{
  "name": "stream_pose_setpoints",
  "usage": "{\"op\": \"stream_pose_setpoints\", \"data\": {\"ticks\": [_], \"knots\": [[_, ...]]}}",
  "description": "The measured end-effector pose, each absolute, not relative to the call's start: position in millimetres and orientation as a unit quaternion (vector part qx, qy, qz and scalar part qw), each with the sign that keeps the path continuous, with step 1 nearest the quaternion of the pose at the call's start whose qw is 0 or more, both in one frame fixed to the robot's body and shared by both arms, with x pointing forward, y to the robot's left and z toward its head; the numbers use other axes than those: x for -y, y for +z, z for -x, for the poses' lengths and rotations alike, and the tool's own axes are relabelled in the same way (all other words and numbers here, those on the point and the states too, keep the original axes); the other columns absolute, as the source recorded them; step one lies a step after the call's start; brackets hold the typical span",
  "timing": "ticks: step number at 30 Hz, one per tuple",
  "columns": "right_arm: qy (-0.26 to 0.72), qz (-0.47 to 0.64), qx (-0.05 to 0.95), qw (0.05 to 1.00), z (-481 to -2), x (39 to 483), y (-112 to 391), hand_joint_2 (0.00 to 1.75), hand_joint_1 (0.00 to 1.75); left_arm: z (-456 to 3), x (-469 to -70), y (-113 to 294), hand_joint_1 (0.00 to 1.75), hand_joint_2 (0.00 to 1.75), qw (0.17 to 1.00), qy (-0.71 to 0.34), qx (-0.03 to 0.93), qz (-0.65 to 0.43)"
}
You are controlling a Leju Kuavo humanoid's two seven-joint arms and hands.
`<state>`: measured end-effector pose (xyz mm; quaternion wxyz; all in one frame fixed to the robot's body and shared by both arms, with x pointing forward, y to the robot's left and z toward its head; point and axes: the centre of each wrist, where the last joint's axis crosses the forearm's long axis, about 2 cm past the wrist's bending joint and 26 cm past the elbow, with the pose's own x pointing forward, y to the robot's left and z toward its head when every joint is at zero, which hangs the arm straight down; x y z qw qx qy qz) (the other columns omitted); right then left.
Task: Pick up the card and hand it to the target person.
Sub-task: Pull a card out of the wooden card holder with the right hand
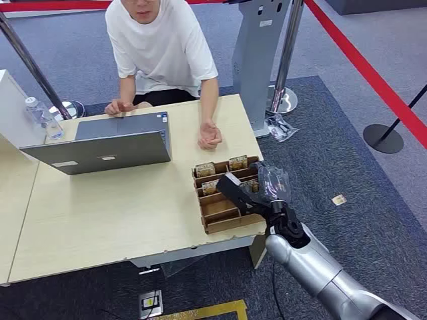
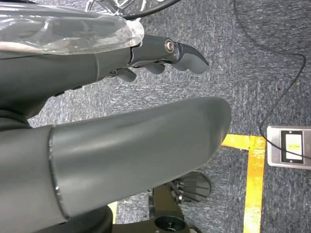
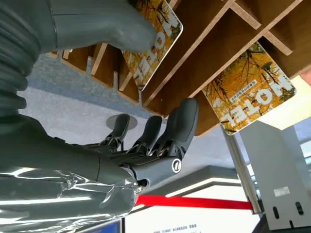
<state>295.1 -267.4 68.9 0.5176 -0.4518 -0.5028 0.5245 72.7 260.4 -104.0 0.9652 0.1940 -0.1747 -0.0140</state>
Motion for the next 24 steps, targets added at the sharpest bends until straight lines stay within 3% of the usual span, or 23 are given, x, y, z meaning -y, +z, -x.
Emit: {"op": "stream_pose_setpoints", "data": {"ticks": [7, 24], "knots": [[0.526, 0.46, 0.513, 0.499, -296, 262, 76, 1.75, 0.58, -72, -262, -104, 0.0, 0.0, 0.966, -0.009, 0.172, -0.194], [0.537, 0.438, 0.511, 0.508, -290, 253, 82, 1.75, 0.66, -71, -263, -104, 0.0, 0.0, 0.967, -0.004, 0.169, -0.192]]}}
